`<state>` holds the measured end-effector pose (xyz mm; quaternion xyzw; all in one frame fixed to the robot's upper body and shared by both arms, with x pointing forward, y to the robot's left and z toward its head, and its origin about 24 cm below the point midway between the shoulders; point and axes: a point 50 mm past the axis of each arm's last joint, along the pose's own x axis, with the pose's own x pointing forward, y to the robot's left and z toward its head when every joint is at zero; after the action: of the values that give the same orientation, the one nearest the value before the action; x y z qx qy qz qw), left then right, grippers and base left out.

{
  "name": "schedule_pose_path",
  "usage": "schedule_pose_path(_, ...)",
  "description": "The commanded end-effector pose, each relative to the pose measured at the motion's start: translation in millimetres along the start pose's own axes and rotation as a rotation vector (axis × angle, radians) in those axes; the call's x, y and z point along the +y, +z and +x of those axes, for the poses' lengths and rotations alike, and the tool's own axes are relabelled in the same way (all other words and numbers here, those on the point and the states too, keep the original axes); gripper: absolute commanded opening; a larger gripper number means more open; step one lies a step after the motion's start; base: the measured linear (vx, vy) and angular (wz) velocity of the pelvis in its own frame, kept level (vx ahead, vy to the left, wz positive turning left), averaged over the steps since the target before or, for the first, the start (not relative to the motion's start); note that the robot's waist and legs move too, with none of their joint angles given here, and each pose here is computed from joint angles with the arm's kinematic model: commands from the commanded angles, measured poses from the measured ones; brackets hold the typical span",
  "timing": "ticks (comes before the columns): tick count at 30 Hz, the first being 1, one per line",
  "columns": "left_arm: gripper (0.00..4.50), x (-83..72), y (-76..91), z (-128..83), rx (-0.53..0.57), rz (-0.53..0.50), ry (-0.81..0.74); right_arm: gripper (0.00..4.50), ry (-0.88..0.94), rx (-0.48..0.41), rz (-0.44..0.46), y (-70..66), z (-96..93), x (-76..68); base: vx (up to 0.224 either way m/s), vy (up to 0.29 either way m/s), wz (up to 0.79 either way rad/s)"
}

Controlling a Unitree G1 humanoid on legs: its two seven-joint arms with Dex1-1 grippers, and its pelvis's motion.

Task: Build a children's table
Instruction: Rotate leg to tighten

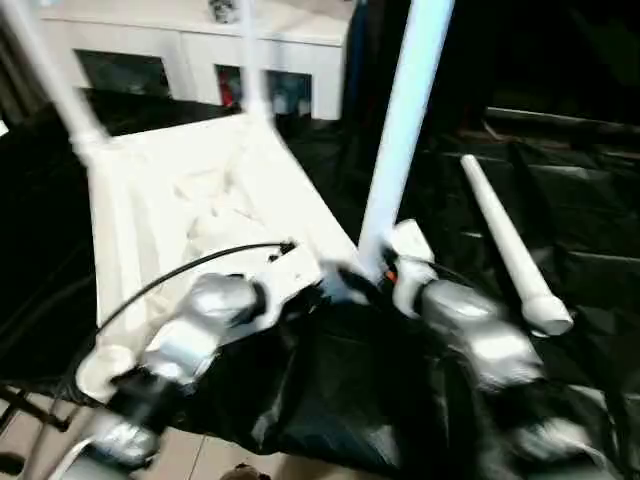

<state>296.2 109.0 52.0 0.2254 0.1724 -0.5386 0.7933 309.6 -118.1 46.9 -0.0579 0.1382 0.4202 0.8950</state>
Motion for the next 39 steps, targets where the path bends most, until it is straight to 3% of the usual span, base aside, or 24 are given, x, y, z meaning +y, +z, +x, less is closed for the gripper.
schedule_pose_path(1,0.00,-6.5,16.2,2,-0.108,0.049,-0.056,3.52,0.088,-0.015,-0.031,4.7,-1.3,7.9,0.000,0.000,0.00)
schedule_pose_path(7,0.00,-13.0,9.4,-14,-0.103,0.056,-0.181,3.52,0.302,0.031,-0.108,4.1,-24.4,15.5,0.000,0.000,0.00)
schedule_pose_path(10,0.00,-14.4,8.3,-17,-0.100,0.056,-0.202,3.52,0.337,0.061,-0.128,1.6,-26.7,18.4,0.000,0.000,0.00)
schedule_pose_path(17,0.00,-16.2,5.4,-18,-0.090,0.058,-0.216,2.86,0.375,0.084,-0.136,-0.9,-25.3,24.0,0.000,0.000,0.00)
schedule_pose_path(25,0.00,-13.3,3.2,-18,-0.084,0.046,-0.172,2.73,0.372,0.088,-0.106,-5.7,-22.8,29.3,0.000,0.000,0.00)
schedule_pose_path(31,0.00,6.1,10.3,-4,-0.082,-0.016,0.050,2.72,0.009,0.054,0.055,-17.0,0.1,15.9,0.000,0.000,0.00)
schedule_pose_path(33,0.00,9.5,20.6,9,-0.080,-0.033,0.119,2.72,-0.149,0.055,0.158,-22.8,13.3,13.7,0.000,0.000,0.00)
schedule_pose_path(39,0.00,4.6,39.8,31,-0.104,-0.052,0.161,2.72,-0.244,0.036,0.227,-16.8,36.1,22.7,0.000,0.000,0.00)
